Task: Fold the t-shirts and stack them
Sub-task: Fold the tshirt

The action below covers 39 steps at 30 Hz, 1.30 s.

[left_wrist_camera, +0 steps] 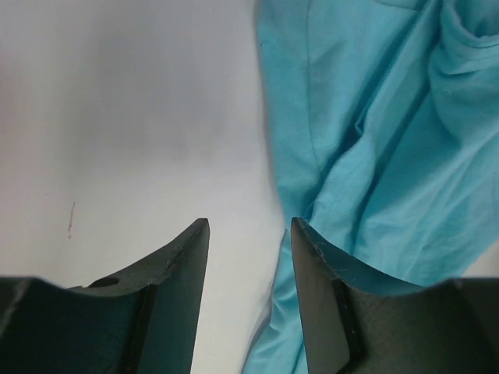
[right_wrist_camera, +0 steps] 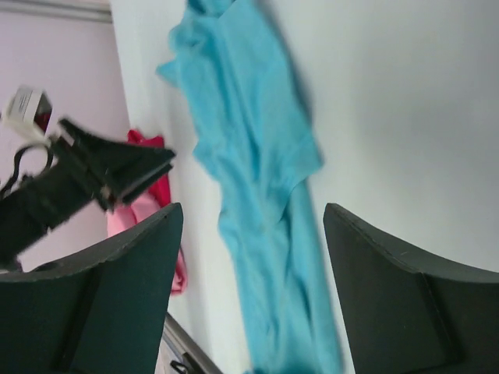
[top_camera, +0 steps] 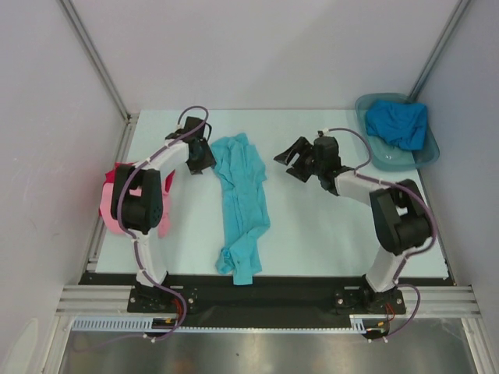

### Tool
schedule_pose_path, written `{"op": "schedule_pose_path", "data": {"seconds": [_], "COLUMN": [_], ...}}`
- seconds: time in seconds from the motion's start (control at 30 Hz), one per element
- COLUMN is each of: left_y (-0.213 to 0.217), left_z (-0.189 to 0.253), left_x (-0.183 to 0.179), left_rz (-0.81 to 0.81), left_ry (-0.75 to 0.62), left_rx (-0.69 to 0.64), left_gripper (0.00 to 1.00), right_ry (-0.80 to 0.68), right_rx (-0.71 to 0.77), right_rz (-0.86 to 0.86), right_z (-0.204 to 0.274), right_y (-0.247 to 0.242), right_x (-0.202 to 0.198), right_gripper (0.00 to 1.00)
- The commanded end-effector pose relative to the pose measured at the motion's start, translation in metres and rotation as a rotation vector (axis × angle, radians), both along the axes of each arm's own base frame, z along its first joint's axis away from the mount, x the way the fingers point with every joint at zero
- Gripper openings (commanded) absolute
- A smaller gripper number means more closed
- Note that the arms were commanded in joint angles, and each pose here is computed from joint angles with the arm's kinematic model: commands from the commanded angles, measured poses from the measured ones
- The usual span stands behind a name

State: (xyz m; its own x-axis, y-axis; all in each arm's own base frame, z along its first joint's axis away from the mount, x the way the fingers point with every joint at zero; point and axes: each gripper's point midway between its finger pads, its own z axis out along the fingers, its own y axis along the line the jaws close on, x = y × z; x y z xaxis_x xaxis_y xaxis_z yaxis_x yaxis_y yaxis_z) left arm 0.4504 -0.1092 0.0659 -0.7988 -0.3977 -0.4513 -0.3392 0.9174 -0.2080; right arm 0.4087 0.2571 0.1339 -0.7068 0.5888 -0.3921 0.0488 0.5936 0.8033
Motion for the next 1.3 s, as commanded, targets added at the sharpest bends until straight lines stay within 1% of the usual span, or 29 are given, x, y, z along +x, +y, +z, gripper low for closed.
{"op": "schedule_pose_path", "data": {"seconds": [0.0, 0.03, 0.07, 0.1, 0.13, 0.17, 0.2, 0.3, 0.47, 0.53, 0.6, 0.63, 0.7, 0.73, 0.83, 0.97, 1.23, 1.27], "left_y": [-0.008, -0.006, -0.005, -0.004, -0.002, -0.001, 0.0, 0.005, 0.007, 0.005, 0.004, 0.002, -0.001, -0.003, -0.007, -0.01, 0.009, 0.009], "left_z": [0.019, 0.017, 0.017, 0.015, 0.014, 0.011, 0.012, 0.008, -0.002, -0.005, -0.009, -0.01, -0.014, -0.015, -0.014, -0.015, -0.039, -0.048], "left_x": [0.016, 0.015, 0.015, 0.015, 0.015, 0.015, 0.016, 0.016, 0.018, 0.017, 0.015, 0.015, 0.013, 0.013, 0.018, 0.027, 0.038, 0.039], "left_rz": [0.039, 0.043, 0.047, 0.048, 0.052, 0.053, 0.056, 0.064, 0.069, 0.07, 0.074, 0.068, 0.068, 0.06, 0.034, 0.019, 0.067, 0.067], "left_ry": [-0.117, -0.113, -0.115, -0.114, -0.114, -0.108, -0.11, -0.105, -0.087, -0.082, -0.069, -0.065, -0.055, -0.052, -0.081, -0.113, -0.102, -0.087], "left_rx": [-0.059, -0.054, -0.048, -0.044, -0.039, -0.035, -0.036, -0.028, -0.031, -0.037, -0.046, -0.057, -0.069, -0.08, -0.104, -0.209, -0.215, -0.215], "left_gripper": [0.52, 0.52, 0.52, 0.52, 0.52, 0.52, 0.52, 0.52, 0.51, 0.51, 0.51, 0.51, 0.51, 0.52, 0.53, 0.54, 0.54, 0.54], "right_ry": [-0.055, -0.053, -0.02, -0.045, -0.014, -0.033, -0.024, 0.022, 0.006, 0.011, -0.007, 0.012, -0.005, 0.012, -0.007, -0.024, -0.034, -0.035], "right_rx": [0.074, 0.078, 0.069, 0.081, 0.07, 0.068, 0.067, 0.079, 0.121, 0.138, 0.164, 0.166, 0.186, 0.189, 0.235, 0.248, 0.281, 0.283], "right_rz": [0.068, 0.075, 0.071, 0.081, 0.083, 0.085, 0.095, 0.108, 0.13, 0.167, 0.217, 0.23, 0.258, 0.264, 0.296, 0.327, 0.334, 0.335], "right_z": [0.0, -0.003, -0.022, -0.015, -0.032, -0.026, -0.033, -0.054, -0.06, -0.07, -0.067, -0.082, -0.077, -0.089, -0.078, -0.076, -0.074, -0.074], "right_y": [0.0, 0.0, -0.002, 0.0, 0.0, 0.0, 0.004, 0.006, 0.015, 0.024, 0.036, 0.039, 0.051, 0.055, 0.064, 0.07, 0.066, 0.066], "right_x": [0.039, 0.046, 0.053, 0.064, 0.068, 0.072, 0.08, 0.084, 0.092, 0.091, 0.096, 0.096, 0.104, 0.104, 0.112, 0.115, 0.12, 0.121], "right_gripper": [0.78, 0.77, 0.77, 0.76, 0.76, 0.76, 0.76, 0.76, 0.76, 0.75, 0.75, 0.75, 0.75, 0.75, 0.75, 0.75, 0.74, 0.75]}}
